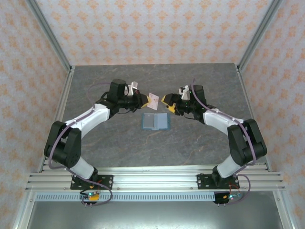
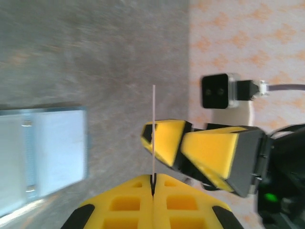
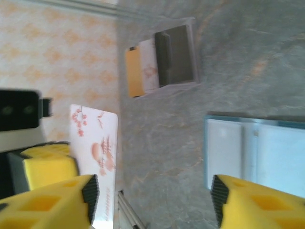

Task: Take the credit cards out of the card holder

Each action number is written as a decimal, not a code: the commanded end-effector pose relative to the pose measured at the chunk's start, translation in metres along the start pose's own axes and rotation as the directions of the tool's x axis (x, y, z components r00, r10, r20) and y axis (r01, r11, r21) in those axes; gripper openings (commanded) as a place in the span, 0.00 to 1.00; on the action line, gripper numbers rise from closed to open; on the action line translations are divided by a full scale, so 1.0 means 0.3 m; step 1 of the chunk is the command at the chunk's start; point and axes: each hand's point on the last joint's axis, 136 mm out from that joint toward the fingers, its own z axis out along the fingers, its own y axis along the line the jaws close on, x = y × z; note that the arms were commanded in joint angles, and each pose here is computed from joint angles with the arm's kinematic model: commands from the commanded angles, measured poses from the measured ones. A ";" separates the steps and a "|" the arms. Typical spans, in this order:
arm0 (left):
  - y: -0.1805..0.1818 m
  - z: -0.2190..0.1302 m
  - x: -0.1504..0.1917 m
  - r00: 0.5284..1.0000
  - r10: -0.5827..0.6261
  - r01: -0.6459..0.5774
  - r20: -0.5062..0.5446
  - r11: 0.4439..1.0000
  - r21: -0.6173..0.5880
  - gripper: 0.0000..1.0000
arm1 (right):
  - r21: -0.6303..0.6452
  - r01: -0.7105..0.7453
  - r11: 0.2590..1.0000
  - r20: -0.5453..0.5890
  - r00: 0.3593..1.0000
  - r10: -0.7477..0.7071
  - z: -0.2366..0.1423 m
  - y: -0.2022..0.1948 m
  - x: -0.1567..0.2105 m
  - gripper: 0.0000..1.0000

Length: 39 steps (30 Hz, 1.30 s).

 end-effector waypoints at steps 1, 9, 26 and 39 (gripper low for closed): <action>0.094 -0.110 -0.041 0.994 0.102 -0.087 0.043 0.959 -0.270 0.00 | 0.198 0.106 0.974 0.057 0.991 -0.119 -0.065 -0.067 -0.026 0.81; 0.248 -0.256 -0.198 0.966 0.230 -0.111 0.119 0.782 -0.613 0.00 | 0.401 0.197 0.895 0.104 0.960 -0.258 -0.145 -0.155 -0.062 0.99; 0.363 -0.164 -0.383 0.942 0.300 -0.111 0.154 0.706 -0.699 0.00 | 0.479 0.238 0.845 0.076 0.948 -0.310 -0.162 -0.209 -0.065 0.99; 0.411 -0.122 -0.427 0.946 0.278 -0.075 0.169 0.692 -0.718 0.00 | 0.480 0.238 0.844 0.067 0.950 -0.305 -0.159 -0.213 -0.061 0.99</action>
